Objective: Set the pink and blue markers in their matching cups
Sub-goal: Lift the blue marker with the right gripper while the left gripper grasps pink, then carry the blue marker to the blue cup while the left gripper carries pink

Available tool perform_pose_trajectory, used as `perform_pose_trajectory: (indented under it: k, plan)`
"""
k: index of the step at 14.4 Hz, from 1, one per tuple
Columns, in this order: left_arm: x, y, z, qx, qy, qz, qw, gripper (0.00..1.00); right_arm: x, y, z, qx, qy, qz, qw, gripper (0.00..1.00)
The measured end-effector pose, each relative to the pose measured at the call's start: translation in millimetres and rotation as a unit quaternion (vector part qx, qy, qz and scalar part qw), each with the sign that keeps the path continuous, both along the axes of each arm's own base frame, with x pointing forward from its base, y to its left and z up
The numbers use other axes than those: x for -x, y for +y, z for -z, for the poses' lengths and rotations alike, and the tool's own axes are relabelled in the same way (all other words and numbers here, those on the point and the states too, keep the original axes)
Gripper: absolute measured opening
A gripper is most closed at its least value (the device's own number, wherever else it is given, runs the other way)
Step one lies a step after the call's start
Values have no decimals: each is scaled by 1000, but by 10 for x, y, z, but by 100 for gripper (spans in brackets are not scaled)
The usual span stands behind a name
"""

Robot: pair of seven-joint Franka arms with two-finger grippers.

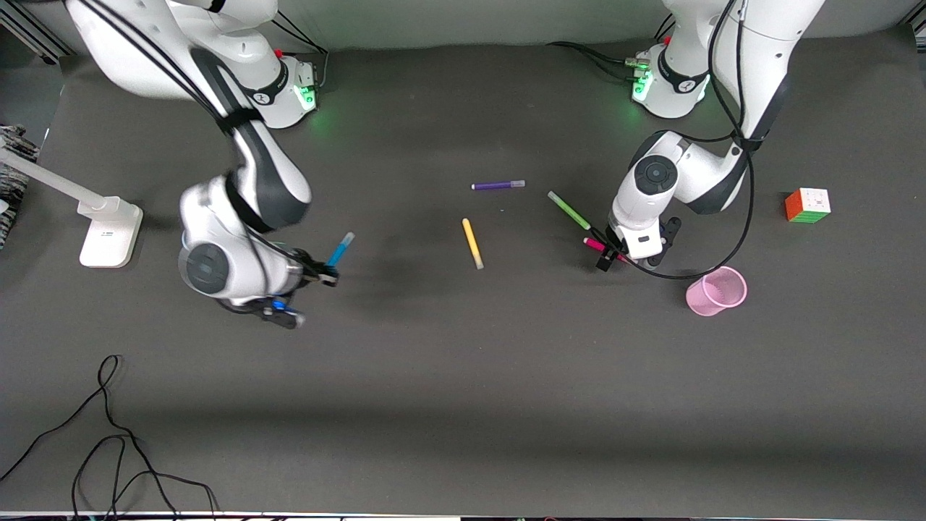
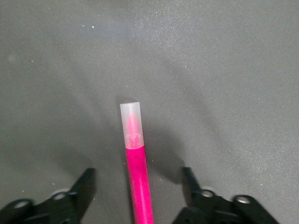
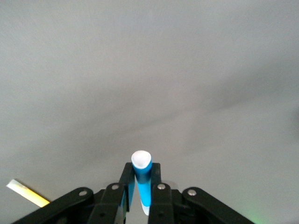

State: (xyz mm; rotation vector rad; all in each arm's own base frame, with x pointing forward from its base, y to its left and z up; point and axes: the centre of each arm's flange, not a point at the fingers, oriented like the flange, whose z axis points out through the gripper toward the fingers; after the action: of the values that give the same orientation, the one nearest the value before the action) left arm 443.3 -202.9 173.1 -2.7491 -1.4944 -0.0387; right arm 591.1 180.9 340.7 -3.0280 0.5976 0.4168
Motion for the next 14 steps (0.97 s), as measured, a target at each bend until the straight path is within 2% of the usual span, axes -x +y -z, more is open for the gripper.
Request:
perform_pose_trajectory:
  k: [4, 5, 7, 11, 14]
  plan:
    - [-51, -21, -40, 2, -6, 0, 1000, 33, -88, -591, -647, 8, -63, -65, 996, 18]
    - [-52, -21, -41, 2, -6, 0, 1000, 33, -94, -729, -770, 15, -75, -83, 994, 18]
    - [-54, -22, -42, 2, -6, 1, 1000, 18, -68, -906, -984, 33, -88, -117, 989, 18]
    - [-124, -35, -96, 4, -13, 0, 1000, 18, -4, -1240, -965, 87, -91, -169, 977, 18]
    - [-454, -45, -380, -20, -14, -10, 1000, 18, 110, -1504, -768, 125, -96, -199, 967, 18]
